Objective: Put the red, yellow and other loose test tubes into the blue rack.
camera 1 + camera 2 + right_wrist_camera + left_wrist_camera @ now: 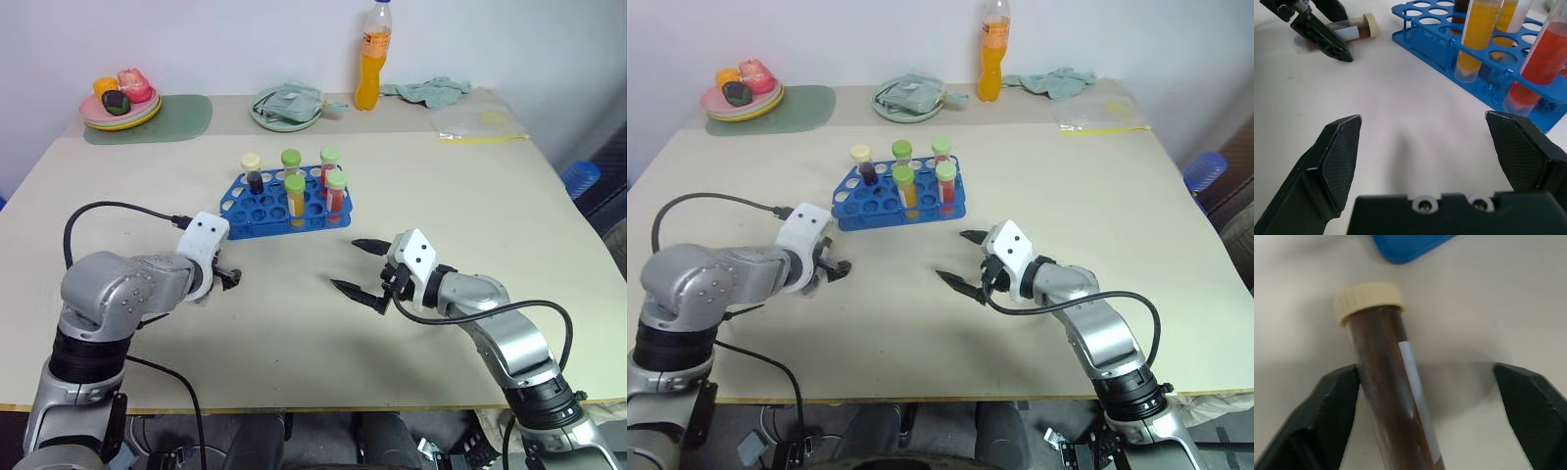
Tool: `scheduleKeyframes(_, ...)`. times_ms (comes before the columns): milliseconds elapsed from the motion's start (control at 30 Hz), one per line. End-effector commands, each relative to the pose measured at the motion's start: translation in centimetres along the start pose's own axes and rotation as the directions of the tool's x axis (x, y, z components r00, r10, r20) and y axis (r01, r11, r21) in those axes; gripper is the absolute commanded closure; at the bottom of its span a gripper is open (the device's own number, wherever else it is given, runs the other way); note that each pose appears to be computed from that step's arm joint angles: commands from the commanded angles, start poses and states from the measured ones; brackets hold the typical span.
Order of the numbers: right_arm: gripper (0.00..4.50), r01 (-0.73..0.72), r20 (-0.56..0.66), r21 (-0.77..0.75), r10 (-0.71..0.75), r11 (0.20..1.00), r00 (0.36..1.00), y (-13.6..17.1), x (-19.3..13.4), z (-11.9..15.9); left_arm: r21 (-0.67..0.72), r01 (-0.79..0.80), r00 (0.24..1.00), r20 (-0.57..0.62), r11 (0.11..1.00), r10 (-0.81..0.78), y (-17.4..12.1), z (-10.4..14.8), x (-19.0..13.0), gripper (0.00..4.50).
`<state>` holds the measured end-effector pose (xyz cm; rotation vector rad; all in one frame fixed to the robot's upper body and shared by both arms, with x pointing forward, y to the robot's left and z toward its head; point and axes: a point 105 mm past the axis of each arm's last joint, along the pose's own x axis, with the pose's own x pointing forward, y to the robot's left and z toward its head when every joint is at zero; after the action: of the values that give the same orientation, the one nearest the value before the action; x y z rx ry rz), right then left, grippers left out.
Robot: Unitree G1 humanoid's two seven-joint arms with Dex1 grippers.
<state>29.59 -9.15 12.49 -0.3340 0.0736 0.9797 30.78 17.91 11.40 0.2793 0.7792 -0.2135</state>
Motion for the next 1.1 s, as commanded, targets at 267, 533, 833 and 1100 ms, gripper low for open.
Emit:
scheduleKeyframes(267, 0.00, -0.003, 0.043, -0.037, 0.005, 0.999, 0.999, 0.4, 0.0, 1.2, -0.107, -0.360, 0.906, 0.196, 0.927, 0.375, 4.5, 4.7, -3.4, 3.36)
scheduleKeyframes(533, 0.00, -0.010, 0.048, -0.041, 0.012, 0.999, 0.999, 0.3, 0.3, 1.3, -0.192, -0.548, 0.582, 0.612, 0.814, 0.536, 6.2, 9.7, -7.7, 3.36)
scheduleKeyframes(833, 0.00, -0.008, 0.071, -0.038, 0.011, 0.999, 0.997, 0.5, 1.1, 1.8, -0.145, -0.337, 0.257, 0.936, 0.930, 0.239, -0.4, 11.1, -5.8, 3.36)
scheduleKeyframes(1100, 0.00, 0.022, 0.069, -0.034, -0.020, 0.999, 0.997, 0.4, 0.7, 1.7, -0.149, -0.240, 0.258, 0.943, 0.959, 0.211, -1.7, 10.4, -2.1, 3.36)
